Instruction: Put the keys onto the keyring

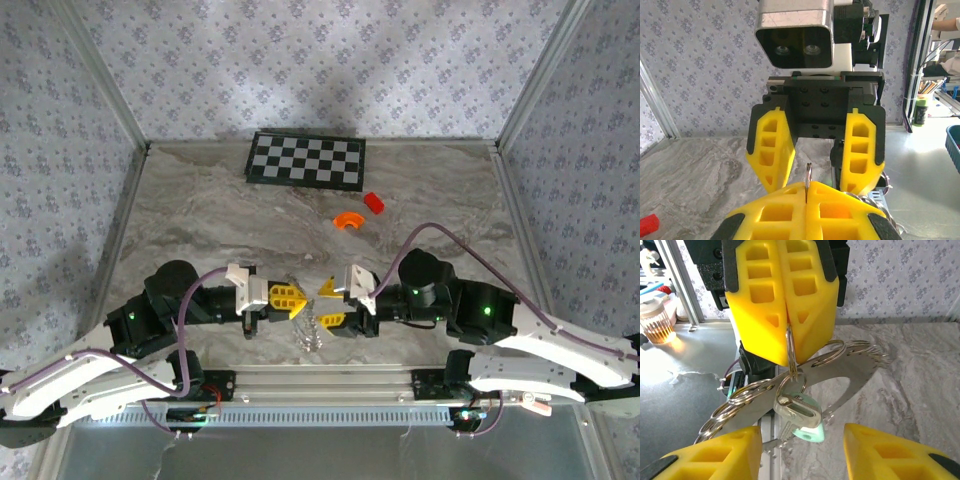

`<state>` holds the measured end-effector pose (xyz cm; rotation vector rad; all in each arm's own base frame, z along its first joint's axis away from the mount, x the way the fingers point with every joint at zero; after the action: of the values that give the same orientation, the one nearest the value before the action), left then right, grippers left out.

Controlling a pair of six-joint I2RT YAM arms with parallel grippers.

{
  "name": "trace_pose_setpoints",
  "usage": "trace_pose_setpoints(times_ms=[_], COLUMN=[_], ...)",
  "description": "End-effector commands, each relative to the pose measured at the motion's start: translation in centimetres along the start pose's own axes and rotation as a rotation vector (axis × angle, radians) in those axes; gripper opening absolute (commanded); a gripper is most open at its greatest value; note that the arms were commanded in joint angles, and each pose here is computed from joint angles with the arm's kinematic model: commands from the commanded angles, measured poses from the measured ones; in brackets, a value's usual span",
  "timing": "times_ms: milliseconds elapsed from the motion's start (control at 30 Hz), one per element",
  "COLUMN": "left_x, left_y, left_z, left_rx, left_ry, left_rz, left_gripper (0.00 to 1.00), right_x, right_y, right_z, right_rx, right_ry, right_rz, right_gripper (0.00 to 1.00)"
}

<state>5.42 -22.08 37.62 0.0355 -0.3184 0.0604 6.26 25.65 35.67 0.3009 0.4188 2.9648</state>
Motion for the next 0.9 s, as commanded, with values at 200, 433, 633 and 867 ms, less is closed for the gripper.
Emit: trace_pose_setpoints(times_ms=[200,433,633,867], left_x=[0.2,0.2,0.2,0.0], left_y=[0.7,0.7,0.9,1.1], left_z=[2.2,2.3,2.5,2.8], left_rx=[-0.09,-0.094,-0.099,-0.112], left_ry=[-0.029,-0.034,-0.034,-0.041], left_rz=[0.009,0.01,0.005,-0.001], left_gripper=[0.0,0.0,0.0,0.0], right_x=[0.1,-0.1,-0.3,-0.5], right_y=[-0.6,-0.7,-0.9,-1.0], right_z=[0.0,0.3,0.3,0.4], right_rx=[-0.031,-0.07,-0.099,-0.127], right_ry=[-0.019,-0.031,-0.044,-0.058], right_rz=[0.044,0.06,0.078,0.085], right_gripper=[0.54,0.52,0.51,0.48])
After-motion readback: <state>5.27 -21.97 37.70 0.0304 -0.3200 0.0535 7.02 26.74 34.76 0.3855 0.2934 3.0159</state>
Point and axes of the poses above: each hand's point on the last joint's axis, 136 mm out from that joint toward the fingers, its own y axis back along the fingers, its own x axis along the line the jaws close on, z = x × y, the point moved 5 cm from there along y, back along the fingers, and after that the axes turned 14 degrees about -y, right-handed, at the moved point
